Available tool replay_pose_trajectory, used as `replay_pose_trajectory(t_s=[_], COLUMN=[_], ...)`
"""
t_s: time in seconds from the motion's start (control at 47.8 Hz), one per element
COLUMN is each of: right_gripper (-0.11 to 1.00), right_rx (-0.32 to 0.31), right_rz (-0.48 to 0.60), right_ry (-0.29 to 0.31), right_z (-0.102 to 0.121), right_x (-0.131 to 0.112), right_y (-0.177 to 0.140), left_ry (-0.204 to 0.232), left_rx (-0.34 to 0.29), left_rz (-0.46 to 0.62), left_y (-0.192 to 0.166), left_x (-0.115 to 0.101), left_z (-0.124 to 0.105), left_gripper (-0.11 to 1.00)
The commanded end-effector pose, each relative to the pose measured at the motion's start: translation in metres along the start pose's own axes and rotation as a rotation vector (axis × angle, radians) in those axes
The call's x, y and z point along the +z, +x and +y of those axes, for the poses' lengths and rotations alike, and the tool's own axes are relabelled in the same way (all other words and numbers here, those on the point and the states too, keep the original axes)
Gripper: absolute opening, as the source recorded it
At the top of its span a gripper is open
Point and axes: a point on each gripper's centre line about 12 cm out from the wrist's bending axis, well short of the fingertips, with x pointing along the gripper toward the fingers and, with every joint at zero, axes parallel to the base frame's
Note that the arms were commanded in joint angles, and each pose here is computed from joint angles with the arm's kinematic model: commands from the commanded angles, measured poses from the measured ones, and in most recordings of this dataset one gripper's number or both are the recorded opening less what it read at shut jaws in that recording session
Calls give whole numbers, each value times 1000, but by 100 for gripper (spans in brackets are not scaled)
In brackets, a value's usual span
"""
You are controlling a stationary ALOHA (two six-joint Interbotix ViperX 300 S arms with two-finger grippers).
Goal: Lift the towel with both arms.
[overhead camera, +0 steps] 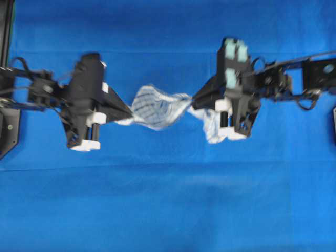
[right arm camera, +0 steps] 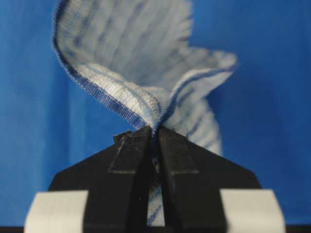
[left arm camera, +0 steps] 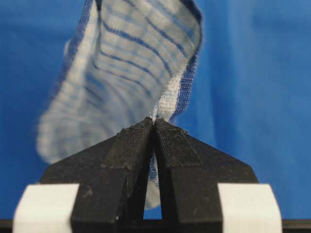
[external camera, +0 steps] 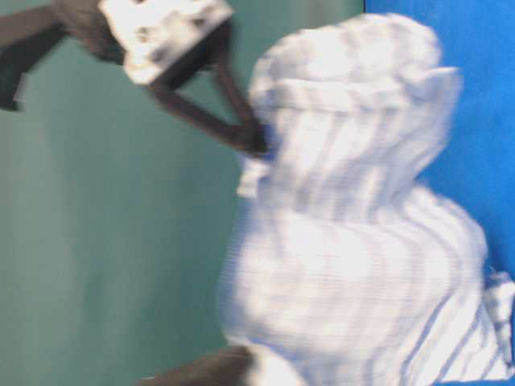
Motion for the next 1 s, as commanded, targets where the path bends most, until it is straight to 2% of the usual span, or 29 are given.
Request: replay_pose_trajectory(t_s=[0.0,0.293,0.502,0.669,0.983], right_gripper=[5,5,5,5,5], right_rx=[-14,-61,-72,-76,-78], right_rz=[-77,-184,-251,-279,-254], right_ry=[-3,-38,-50,-56,-61], right_z=[-5,-14,-13,-13,-13], right_x=[33,94,127,137,134], right_y=[-27,-87,-122,-137,-136], left_ry=[-7,-20,-23,-20,-20], left_rx=[11,59,87,87,87], left_rz=[-114,-326,-405,-422,-390], left_y=[-23,-81,-113,-121,-111], left_x=[31,87,119,135,135], left_z=[4,18,24,24,25], left_gripper=[1,1,1,1,1])
